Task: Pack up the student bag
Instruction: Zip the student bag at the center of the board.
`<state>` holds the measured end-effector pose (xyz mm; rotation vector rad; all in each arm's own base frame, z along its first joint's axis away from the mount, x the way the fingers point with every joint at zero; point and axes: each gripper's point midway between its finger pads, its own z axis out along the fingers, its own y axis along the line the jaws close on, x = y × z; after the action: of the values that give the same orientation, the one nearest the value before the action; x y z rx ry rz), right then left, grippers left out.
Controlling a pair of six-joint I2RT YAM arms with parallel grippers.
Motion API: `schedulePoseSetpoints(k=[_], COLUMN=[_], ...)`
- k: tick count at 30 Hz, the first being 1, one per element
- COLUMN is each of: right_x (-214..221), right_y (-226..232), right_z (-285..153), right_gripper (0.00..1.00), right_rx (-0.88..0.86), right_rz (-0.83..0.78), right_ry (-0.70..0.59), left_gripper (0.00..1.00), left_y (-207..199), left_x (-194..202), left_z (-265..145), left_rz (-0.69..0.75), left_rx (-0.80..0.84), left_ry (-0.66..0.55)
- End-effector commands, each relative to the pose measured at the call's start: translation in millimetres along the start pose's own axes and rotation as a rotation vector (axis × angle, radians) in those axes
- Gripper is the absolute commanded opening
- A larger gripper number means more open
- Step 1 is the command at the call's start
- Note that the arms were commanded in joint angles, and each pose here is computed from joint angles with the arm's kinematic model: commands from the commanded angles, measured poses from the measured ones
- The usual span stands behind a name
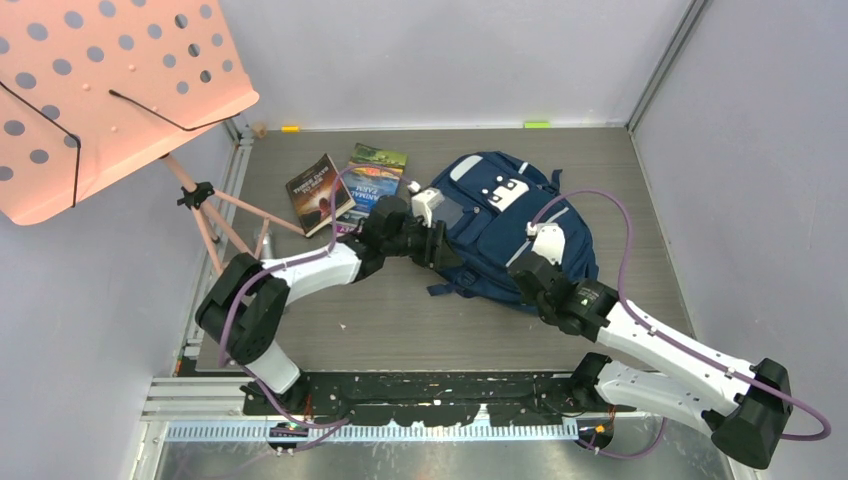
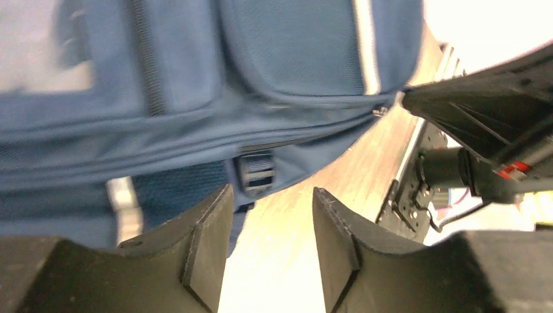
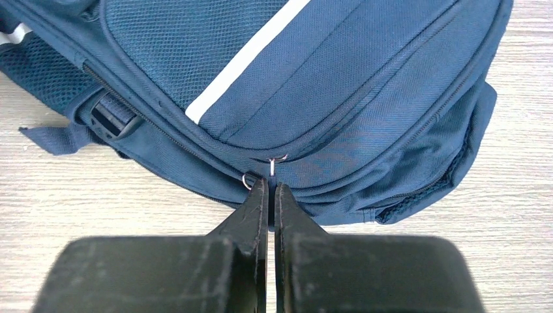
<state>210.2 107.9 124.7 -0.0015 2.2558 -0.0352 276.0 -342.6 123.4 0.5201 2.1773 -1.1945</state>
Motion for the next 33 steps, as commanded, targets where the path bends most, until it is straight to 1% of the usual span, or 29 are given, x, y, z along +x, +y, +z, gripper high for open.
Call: schedulePoseSetpoints(k=[1, 3, 5, 6, 7, 8, 12, 14, 18, 22, 27, 28, 33], right_x=[-35.5, -36.3, -37.2, -37.9, -39.5, -39.2, -41.0, -42.6, -45.6, -44.9, -38.6, -38.2, -38.3], right_y=[27.1, 28.8, 32.3, 35.5, 37.3, 39.2, 44.3, 47.0, 52.1, 53.6, 55.6, 55.5, 45.2], right_z=[-14.4, -16.9, -19.4, -20.5, -21.7, -22.5, -26.7, -29.9, -35.1, -33.9, -29.8, -29.6, -26.0], right_gripper=[0.01, 0.0, 0.0, 0.0, 0.0, 0.0, 0.0, 0.0, 0.0, 0.01, 0.0, 0.0, 0.01], right_rx=[-0.128, -0.142, -0.166, -0.183, -0.194, -0.204, -0.236, -0.257, -0.305, -0.307, -0.301, -0.301, -0.244], right_rz=[0.053, 0.072, 0.092, 0.104, 0.114, 0.122, 0.148, 0.167, 0.199, 0.204, 0.2, 0.199, 0.201], right_ry=[-0.067, -0.065, -0.066, -0.065, -0.069, -0.065, -0.06, -0.061, -0.077, -0.074, -0.049, -0.048, -0.062], left_gripper=[0.52, 0.53, 0.53, 0.54, 0.56, 0.58, 0.63, 0.63, 0.67, 0.67, 0.66, 0.63, 0.19], left_y=[-61.9, -71.5, -80.5, -86.1, -95.8, -98.7, -96.4, -93.0, -95.9, -101.7, -104.6, -105.3, -98.2], left_x=[-25.7, -28.2, -32.2, -34.0, -33.5, -32.0, -22.7, -20.2, -21.4, -12.4, -9.4, -10.0, -4.3], left_z=[-5.2, -2.1, 1.1, 2.4, 5.6, 9.1, 27.4, 34.7, 44.7, 55.3, 61.7, 62.1, 64.7], left_rz=[0.466, 0.601, 0.722, 0.819, 0.888, 0.929, 0.969, 0.985, 1.032, 1.062, 1.102, 1.102, 1.085], left_rx=[0.168, 0.175, 0.165, 0.164, 0.168, 0.164, 0.192, 0.189, 0.189, 0.203, 0.161, 0.158, 0.135], left_ry=[-0.064, -0.104, -0.175, -0.216, -0.252, -0.263, -0.237, -0.234, -0.3, -0.286, -0.293, -0.295, -0.264])
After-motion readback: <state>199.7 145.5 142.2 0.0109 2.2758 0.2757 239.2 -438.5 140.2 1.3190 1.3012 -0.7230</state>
